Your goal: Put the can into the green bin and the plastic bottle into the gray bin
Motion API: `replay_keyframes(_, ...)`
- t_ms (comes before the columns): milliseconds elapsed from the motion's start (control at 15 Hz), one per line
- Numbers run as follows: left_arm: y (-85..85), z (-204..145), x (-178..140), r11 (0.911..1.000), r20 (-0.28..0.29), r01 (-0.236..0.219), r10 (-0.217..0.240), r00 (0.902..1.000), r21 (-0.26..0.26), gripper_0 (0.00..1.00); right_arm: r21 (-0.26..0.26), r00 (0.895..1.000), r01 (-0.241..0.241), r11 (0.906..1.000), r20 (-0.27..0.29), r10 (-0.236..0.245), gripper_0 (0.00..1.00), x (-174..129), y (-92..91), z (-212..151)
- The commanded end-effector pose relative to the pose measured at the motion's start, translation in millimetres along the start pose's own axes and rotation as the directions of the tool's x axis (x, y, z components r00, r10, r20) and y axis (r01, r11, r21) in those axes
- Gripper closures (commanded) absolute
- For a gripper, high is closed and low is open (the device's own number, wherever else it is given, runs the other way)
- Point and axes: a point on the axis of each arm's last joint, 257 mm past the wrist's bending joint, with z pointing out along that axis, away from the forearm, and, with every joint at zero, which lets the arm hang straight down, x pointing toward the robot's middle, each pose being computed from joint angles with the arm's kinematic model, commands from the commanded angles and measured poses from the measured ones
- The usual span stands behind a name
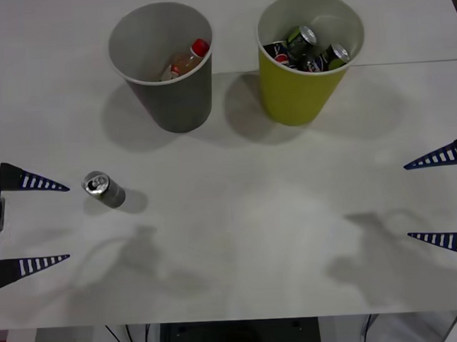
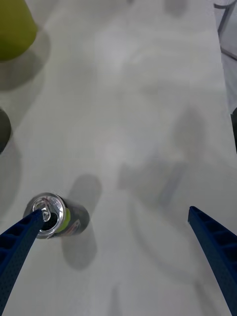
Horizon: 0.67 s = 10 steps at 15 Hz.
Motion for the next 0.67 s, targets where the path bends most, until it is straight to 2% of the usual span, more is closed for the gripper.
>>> replay_keyframes(67,3.6,2,7,0.9955,0.051,0.095,-0.094,0.9942,-0.009,0.0,0.0,1.0,0.0,1.0,0.0,0.0,0.0,0,0.0,0)
replay_keyframes(133,7.6,3,12,0.9893,0.08,0.144,-0.142,0.9867,-0.024,0.0,0.0,1.0,0.0,1.0,0.0,0.0,0.0,0,0.0,0)
replay_keyframes(200,11.4,4,16,0.9836,0.102,0.176,-0.171,0.98,-0.04,0.0,0.0,1.0,0.0,1.0,0.0,0.0,0.0,0,0.0,0)
replay_keyframes(400,20.4,4,30,0.9787,0.131,0.182,-0.168,0.9769,-0.096,0.0,0.0,1.0,0.0,1.0,0.0,0.0,0.0,0,0.0,0)
replay_keyframes(600,26.6,6,46,0.9659,0.167,0.208,-0.182,0.969,-0.154,0.0,0.0,1.0,0.0,1.0,0.0,0.0,0.0,0,0.0,0)
replay_keyframes(667,28.5,6,51,0.957,0.186,0.231,-0.198,0.9623,-0.176,0.0,0.0,1.0,0.0,1.0,0.0,0.0,0.0,0,0.0,0)
